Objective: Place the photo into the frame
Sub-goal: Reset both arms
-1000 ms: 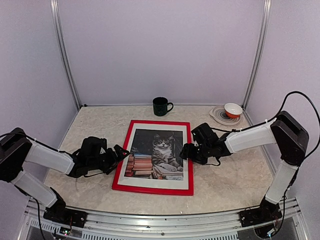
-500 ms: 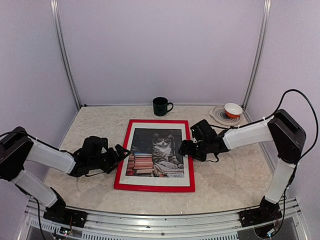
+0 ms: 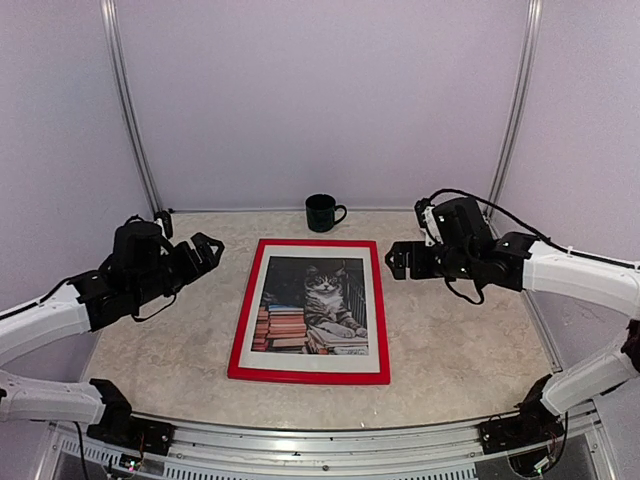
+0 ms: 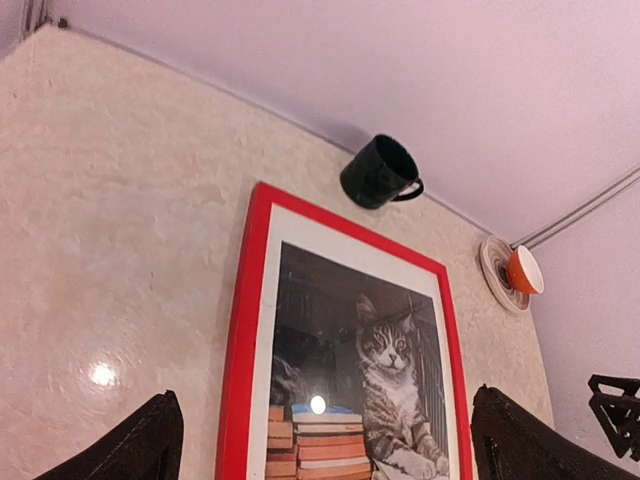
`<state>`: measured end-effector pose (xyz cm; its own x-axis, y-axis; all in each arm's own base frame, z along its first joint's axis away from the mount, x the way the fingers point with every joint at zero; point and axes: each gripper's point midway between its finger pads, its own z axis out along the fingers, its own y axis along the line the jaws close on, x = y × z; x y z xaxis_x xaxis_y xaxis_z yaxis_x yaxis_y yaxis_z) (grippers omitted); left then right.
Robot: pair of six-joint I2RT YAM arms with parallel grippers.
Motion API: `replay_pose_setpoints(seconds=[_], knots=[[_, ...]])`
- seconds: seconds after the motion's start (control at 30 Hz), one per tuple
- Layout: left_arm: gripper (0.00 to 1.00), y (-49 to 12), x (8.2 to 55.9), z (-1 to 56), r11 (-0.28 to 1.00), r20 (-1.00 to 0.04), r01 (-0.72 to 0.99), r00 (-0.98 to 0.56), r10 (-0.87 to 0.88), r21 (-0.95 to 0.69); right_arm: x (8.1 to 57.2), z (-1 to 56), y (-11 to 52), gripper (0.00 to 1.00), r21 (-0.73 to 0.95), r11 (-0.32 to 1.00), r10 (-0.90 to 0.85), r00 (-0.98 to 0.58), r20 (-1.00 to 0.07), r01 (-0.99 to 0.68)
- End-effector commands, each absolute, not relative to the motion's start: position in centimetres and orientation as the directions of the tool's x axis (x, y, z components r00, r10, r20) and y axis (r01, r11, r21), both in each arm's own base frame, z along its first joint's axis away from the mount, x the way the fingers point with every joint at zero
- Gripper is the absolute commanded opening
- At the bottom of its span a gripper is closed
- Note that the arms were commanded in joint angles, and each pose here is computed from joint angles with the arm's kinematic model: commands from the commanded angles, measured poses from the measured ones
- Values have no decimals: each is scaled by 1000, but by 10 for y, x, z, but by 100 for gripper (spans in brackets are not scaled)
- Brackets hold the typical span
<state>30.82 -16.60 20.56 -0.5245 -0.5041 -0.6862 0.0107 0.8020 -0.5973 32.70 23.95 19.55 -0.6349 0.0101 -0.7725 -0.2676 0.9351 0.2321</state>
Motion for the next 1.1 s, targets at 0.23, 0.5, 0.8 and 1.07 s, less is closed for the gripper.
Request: replay_pose_setpoints(seconds=[0.23, 0.5, 0.8, 1.07], knots=[[99, -76, 275, 269, 987, -947, -30, -277, -161, -159, 259, 271, 154, 99, -5, 926, -118, -276, -954, -377], [99, -64, 262, 255, 993, -967, -16, -227, -115, -115, 242, 279, 128, 99, 30, 948, -51, -245, -968, -318], [99, -64, 261, 256, 992, -971, -8, -206, -124, -125, 239, 289, 117, 99, 35, 958, -27, -214, -976, -283], [99, -63, 262, 255, 991, -969, -18, -209, -130, -130, 237, 295, 108, 99, 39, 967, -12, -201, -980, -251]])
